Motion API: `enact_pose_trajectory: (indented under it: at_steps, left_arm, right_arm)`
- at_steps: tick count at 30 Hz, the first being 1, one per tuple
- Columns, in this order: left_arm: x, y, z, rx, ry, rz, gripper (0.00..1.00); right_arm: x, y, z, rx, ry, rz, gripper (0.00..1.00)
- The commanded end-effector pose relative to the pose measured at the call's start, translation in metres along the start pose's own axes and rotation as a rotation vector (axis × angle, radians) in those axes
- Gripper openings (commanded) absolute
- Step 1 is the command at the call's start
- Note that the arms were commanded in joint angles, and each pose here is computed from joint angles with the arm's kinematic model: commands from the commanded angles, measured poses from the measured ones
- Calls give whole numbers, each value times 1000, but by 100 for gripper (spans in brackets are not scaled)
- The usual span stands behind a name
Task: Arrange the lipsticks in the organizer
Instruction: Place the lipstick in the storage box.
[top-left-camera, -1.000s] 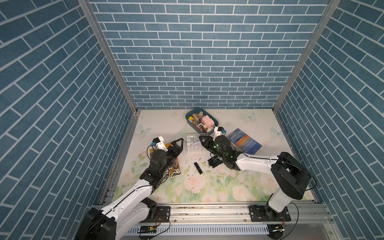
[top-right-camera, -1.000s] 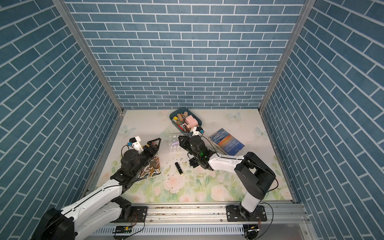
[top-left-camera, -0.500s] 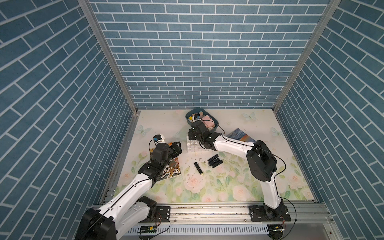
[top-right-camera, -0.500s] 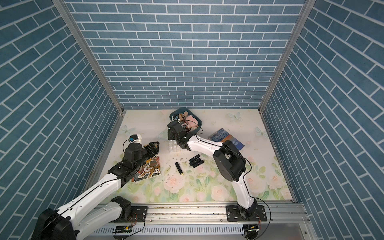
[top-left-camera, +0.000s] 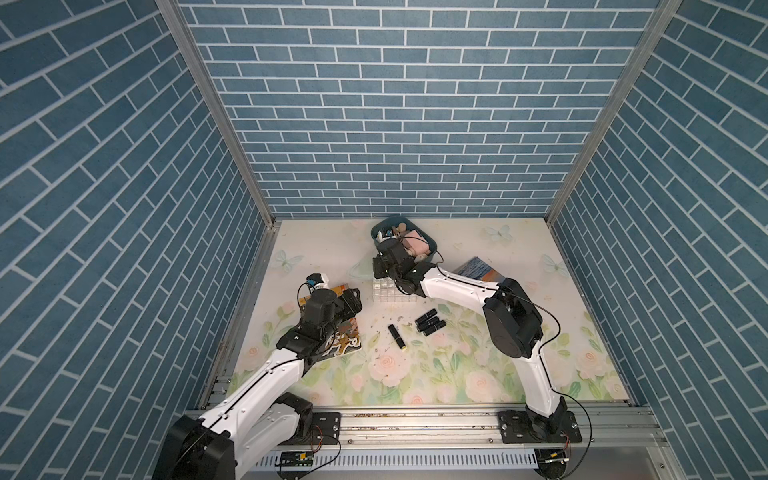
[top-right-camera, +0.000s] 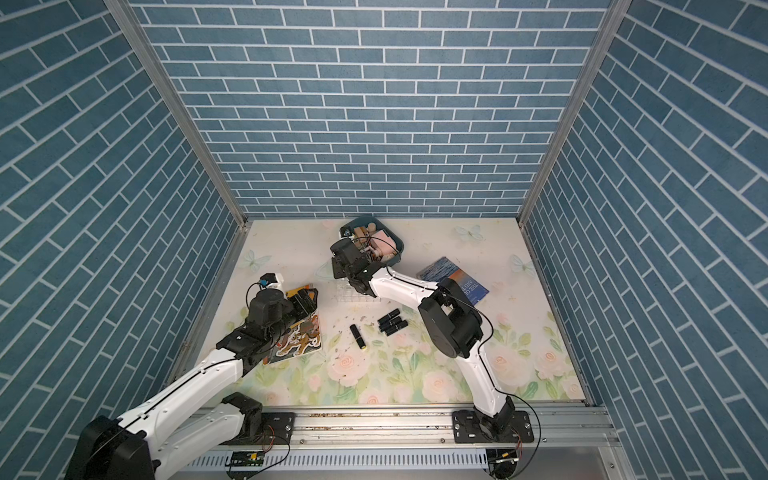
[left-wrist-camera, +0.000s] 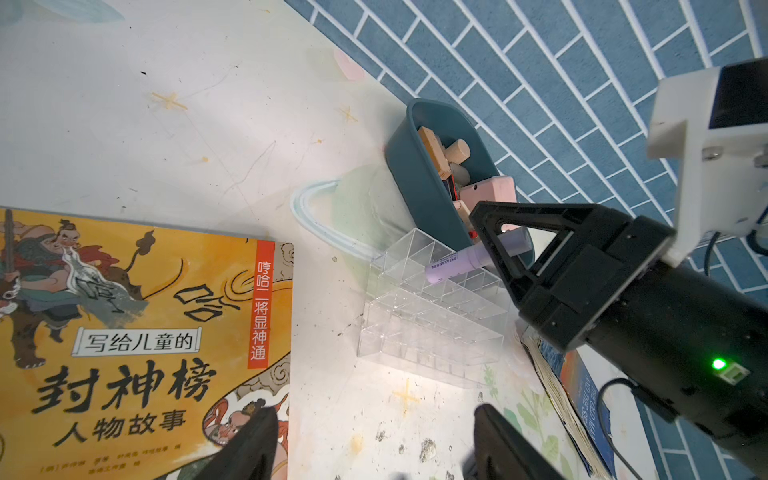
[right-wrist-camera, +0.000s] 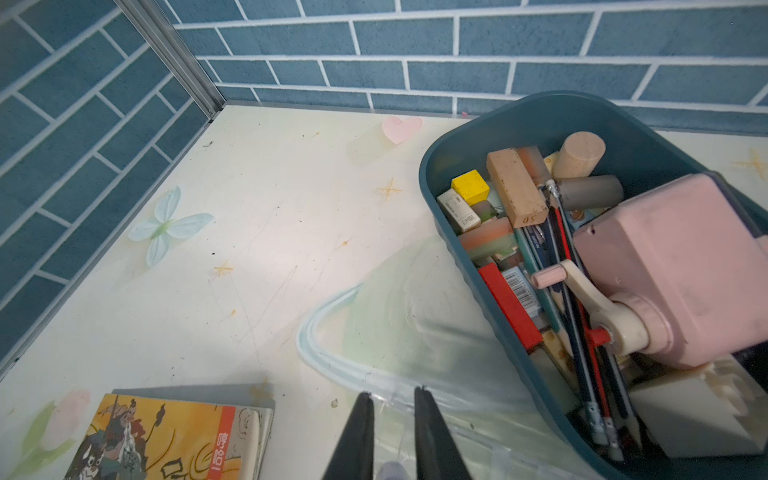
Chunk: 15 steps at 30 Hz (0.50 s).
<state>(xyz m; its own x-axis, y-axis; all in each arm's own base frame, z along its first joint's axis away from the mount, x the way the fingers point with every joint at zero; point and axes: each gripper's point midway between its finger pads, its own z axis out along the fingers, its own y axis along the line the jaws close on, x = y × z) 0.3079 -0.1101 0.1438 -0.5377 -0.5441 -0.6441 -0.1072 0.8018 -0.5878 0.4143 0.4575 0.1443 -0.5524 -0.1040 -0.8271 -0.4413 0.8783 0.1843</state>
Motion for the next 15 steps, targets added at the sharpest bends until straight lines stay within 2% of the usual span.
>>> enact_pose_trajectory:
  at_steps: [1, 6, 15]
  left_arm:
    - [6, 5, 4, -2, 16, 16, 78]
    - [8, 6, 7, 1, 22, 16, 78]
    - [7, 9, 7, -6, 18, 14, 78]
  right_arm:
    - [-26, 4, -9, 3, -52, -32, 0]
    - [-28, 3, -3, 19, -55, -56, 0]
    - [12, 1, 30, 15, 22, -64, 0]
